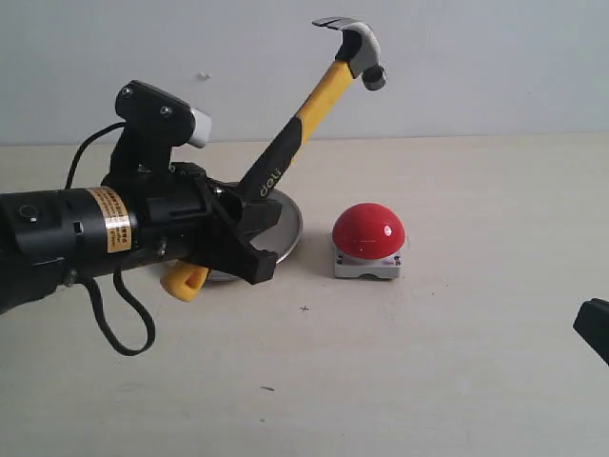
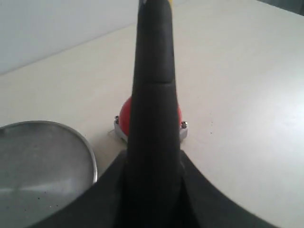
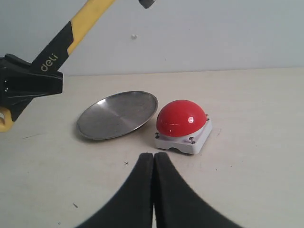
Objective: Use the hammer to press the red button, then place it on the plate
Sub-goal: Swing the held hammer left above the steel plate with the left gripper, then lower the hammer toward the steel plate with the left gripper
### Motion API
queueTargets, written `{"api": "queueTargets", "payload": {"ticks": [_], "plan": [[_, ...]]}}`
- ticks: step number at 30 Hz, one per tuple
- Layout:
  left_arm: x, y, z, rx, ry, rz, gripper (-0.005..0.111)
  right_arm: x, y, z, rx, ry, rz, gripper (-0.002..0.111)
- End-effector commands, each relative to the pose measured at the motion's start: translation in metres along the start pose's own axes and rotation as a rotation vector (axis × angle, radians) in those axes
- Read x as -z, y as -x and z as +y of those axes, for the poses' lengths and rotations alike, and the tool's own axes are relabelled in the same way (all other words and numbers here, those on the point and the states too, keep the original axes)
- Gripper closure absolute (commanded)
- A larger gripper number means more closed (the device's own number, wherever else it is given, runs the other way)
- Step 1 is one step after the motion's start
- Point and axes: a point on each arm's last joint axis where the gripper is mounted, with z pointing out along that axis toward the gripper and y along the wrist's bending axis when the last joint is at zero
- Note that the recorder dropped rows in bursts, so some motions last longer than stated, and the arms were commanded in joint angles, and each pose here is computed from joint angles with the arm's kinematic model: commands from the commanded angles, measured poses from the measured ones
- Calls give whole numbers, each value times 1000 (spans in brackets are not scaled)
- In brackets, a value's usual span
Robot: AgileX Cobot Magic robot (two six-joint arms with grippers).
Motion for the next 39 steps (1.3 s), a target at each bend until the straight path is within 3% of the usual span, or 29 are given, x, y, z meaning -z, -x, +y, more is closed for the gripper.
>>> {"api": "queueTargets", "payload": {"ticks": [1, 4, 7, 10, 14, 19, 23, 26, 32, 39], "plan": [[-22, -9, 4, 14, 10, 57, 107, 0, -1, 0, -5, 5, -2, 108], [-44, -34, 10, 57, 45, 213, 107, 0, -1, 0, -5, 5, -2, 108], [-59, -56, 9, 28, 61, 356, 107, 0, -1, 0, -5, 5, -2, 108], [-60, -59, 9, -11, 78, 421, 107, 0, -1, 0, -5, 5, -2, 108], [-46, -37, 8, -6, 96, 368, 107, 0, -1, 0, -5, 5, -2, 108], [-13, 9, 7, 2, 105, 198, 107, 0, -1, 0, -5, 5, -2, 108], [8, 32, 12, 38, 130, 104, 107, 0, -1, 0, -5, 5, -2, 108], [16, 36, 22, 90, 159, 72, 107, 0, -1, 0, -5, 5, -2, 108], [21, 29, 65, 332, 287, 61, 107, 0, -1, 0, -5, 5, -2, 108], [15, 23, 82, 358, 302, 29, 107, 0, -1, 0, -5, 5, -2, 108]]}}
